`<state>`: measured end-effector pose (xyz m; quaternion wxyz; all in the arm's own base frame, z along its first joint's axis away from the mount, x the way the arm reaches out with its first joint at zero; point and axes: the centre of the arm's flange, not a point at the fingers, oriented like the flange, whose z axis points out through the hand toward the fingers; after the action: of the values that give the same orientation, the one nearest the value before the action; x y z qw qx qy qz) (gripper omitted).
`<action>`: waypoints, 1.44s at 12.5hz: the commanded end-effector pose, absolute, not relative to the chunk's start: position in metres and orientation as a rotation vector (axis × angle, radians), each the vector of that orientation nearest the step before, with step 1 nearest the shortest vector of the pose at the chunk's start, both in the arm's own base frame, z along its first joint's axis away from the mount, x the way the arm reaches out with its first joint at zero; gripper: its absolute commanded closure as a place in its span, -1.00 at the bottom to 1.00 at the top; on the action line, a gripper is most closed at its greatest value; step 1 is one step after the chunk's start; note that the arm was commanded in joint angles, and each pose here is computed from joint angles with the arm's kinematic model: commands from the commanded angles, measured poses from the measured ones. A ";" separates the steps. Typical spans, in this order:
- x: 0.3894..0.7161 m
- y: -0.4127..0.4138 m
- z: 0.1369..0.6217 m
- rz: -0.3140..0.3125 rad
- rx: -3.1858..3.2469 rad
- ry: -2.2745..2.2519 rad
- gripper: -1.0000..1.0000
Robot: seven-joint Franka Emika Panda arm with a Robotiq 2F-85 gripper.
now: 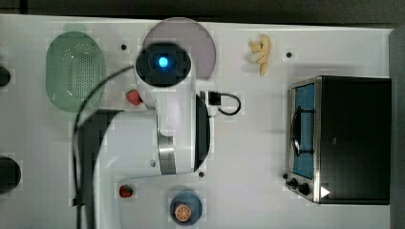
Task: Pick Ketchup from oven and place it on table.
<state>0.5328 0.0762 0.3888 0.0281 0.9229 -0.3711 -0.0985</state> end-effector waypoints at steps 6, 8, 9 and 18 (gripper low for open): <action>0.524 0.004 0.225 -0.169 2.707 -1.443 -0.29; 0.520 0.001 0.200 -0.186 2.690 -1.441 -0.35; 0.520 -0.002 0.192 -0.179 2.685 -1.446 -0.54; 0.549 -0.003 0.376 0.092 2.803 -1.526 -1.00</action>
<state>0.5299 0.0224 0.3217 -0.0025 0.9001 -0.4356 -0.0042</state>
